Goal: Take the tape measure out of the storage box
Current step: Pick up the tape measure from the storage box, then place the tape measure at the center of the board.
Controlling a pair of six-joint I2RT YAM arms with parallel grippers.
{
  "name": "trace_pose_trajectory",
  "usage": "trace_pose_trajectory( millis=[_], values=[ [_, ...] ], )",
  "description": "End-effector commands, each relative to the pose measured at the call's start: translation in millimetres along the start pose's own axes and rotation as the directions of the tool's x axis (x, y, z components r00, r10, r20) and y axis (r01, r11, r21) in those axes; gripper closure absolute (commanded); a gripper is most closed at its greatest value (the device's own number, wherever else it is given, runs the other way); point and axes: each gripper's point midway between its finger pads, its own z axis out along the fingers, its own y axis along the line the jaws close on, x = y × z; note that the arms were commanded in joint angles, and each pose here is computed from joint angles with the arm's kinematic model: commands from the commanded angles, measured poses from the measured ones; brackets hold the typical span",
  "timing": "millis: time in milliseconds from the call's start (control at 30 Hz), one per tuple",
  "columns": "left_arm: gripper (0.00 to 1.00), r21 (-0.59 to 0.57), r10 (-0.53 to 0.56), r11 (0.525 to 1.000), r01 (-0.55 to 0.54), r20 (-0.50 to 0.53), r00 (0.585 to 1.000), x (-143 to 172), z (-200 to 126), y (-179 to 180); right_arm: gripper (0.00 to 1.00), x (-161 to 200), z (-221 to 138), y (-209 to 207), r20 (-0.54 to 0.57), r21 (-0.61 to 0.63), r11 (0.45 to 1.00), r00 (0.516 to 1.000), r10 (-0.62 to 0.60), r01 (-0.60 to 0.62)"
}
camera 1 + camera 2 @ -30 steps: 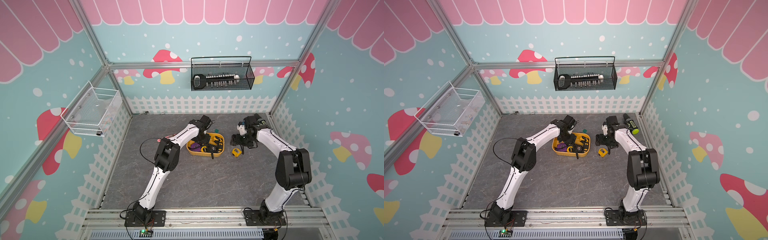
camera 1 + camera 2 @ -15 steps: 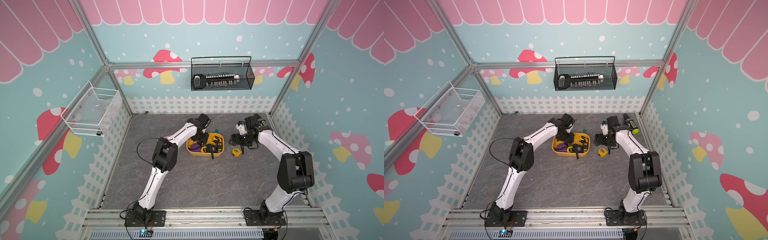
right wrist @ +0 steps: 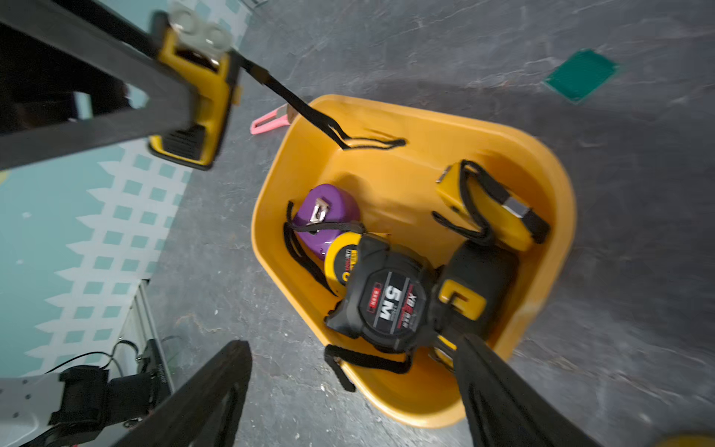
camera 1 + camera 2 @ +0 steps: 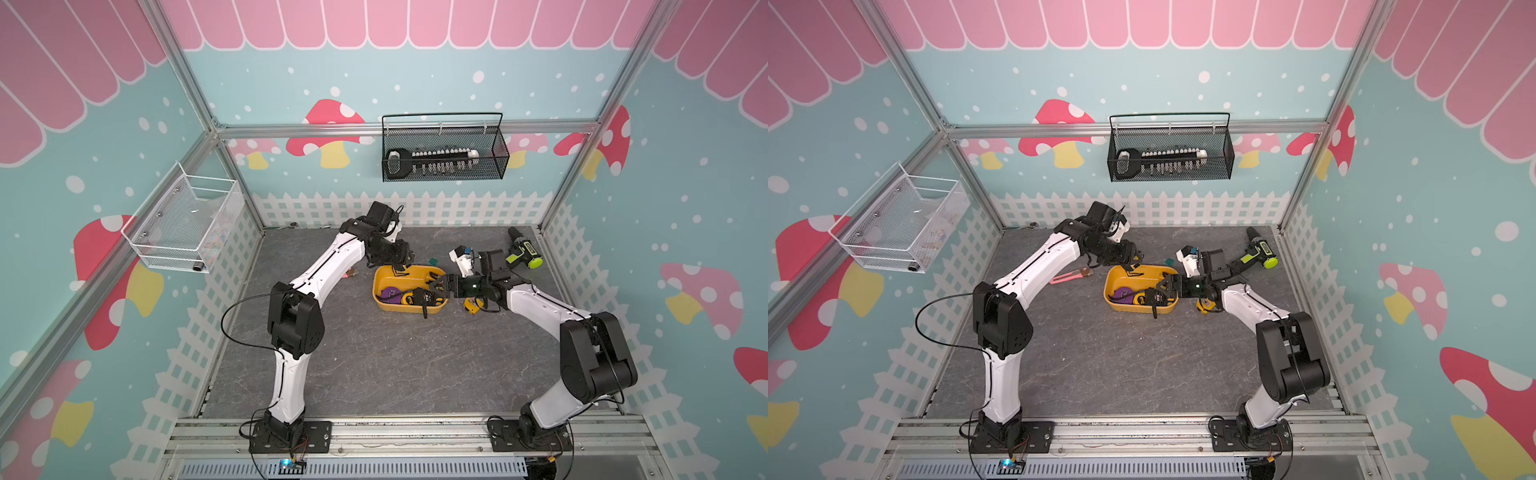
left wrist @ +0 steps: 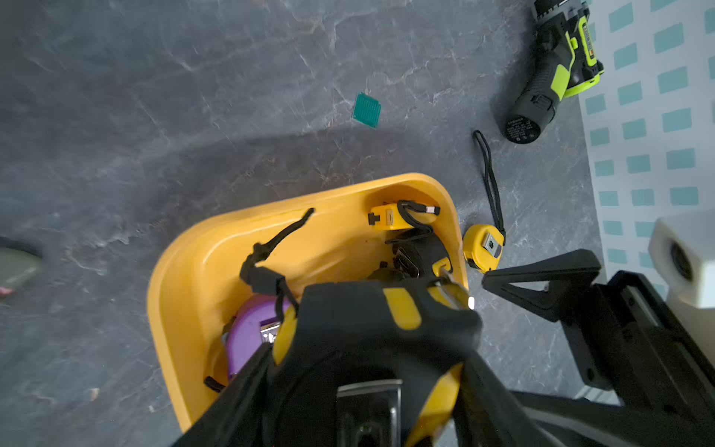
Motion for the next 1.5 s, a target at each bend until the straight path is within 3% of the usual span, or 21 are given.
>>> trace_pose_trajectory(
  millis=[0,200,567,933,1000,1133,1267,1467],
  values=[
    [0.58,0.132,-0.086,0.988,0.085,-0.005,0.996,-1.9,-4.6,-19.0,0.13,-35.0,7.8,49.1,0.159,-0.171,0.982,0.986,-0.05,0.077],
    [0.58,0.205,-0.142,0.969,0.139,-0.001,0.99,-4.2,-11.1,-34.6,0.21,-39.7,33.9,70.6,0.236,-0.221,0.971,0.971,-0.036,0.089],
    [0.57,0.255,-0.202,0.946,0.198,-0.009,0.979,5.5,-19.4,-44.8,0.42,-64.8,52.9,61.2,0.384,-0.19,0.981,0.922,0.038,0.039],
    [0.55,0.272,-0.194,0.943,0.194,-0.028,0.981,13.1,-16.8,-48.9,0.78,-73.4,57.1,56.5,0.439,-0.233,0.972,0.891,0.115,-0.011],
    [0.48,0.267,-0.187,0.946,0.187,-0.026,0.982,13.9,-16.1,-47.6,0.81,-73.5,54.1,58.7,0.444,-0.233,0.973,0.89,0.108,-0.002],
    [0.21,0.218,-0.155,0.965,0.143,0.038,0.987,5.8,-23.3,-40.1,0.85,-66.9,46.9,55.2,0.422,-0.214,0.977,0.901,0.105,-0.014],
    [0.01,0.08,-0.06,0.996,0.048,0.146,0.987,-10.5,-45.2,-28.3,0.86,-61.5,15.6,30.9,0.434,-0.166,0.984,0.892,0.129,-0.062],
    [0.01,-0.112,0.105,0.99,-0.091,0.129,0.986,-7.9,-44.3,-13.4,0.88,-60.2,-68.0,-21.2,0.437,0.049,0.992,0.895,0.086,-0.12]
  ],
)
